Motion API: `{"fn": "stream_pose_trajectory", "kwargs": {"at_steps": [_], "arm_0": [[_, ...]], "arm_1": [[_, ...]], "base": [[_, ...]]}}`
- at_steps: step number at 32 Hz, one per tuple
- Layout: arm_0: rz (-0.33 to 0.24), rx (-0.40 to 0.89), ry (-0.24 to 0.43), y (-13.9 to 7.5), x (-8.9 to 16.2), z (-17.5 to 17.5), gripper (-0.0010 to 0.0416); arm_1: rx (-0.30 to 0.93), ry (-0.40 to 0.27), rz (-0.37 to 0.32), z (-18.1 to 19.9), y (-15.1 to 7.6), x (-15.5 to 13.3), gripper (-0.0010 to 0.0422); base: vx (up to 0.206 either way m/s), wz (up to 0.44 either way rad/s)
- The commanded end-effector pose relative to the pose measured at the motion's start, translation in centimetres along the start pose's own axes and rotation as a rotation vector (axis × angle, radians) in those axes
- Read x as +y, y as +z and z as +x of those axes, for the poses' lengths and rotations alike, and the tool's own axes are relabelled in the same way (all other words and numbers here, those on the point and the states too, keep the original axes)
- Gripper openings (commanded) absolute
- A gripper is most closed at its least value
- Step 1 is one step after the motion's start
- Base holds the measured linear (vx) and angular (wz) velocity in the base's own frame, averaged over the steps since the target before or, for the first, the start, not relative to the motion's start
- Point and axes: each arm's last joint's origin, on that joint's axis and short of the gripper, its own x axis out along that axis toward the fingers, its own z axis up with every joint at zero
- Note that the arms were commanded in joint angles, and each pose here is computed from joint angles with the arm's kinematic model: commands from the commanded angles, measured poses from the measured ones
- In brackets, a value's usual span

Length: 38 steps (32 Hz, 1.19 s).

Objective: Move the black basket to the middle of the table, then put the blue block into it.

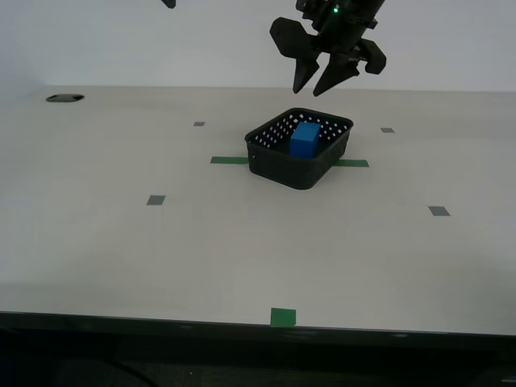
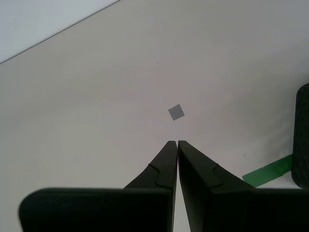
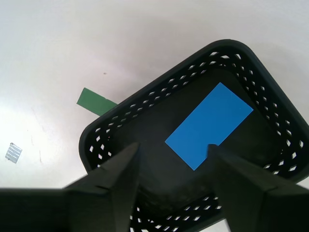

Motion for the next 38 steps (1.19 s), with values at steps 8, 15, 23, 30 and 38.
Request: {"fn": "stream_pose_trajectory", "kwargs": {"at_steps": [8, 15, 23, 30, 38], "arm_0": [[-0.006, -0.022, 0.002, 0.5, 0.1, -0.6, 0.0], [-0.027, -0.234, -0.184, 3.3, 0.0, -7.0, -0.0001], [0.083, -0.473, -0.371, 3.2, -3.5, -17.4, -0.0001], [0.101, -0.534, -0.475, 1.5, -6.6, -23.2, -0.0001], [0.075, -0.522, -0.417, 1.3, -7.5, -23.5, -0.0001]], "arm_1": [[0.005, -0.002, 0.002, 0.0, -0.1, 0.0, 0.0], [0.026, -0.005, 0.003, 0.0, -0.3, 0.0, 0.0], [0.028, -0.005, -0.001, 0.0, -0.3, 0.0, 0.0], [0.025, -0.004, 0.0, -0.1, -0.2, -0.1, 0.0], [0.026, -0.004, 0.0, -0.1, -0.2, -0.1, 0.0]], "base": [[0.0, 0.0], [0.0, 0.0], [0.0, 0.0], [0.0, 0.0], [0.0, 0.0]]}}
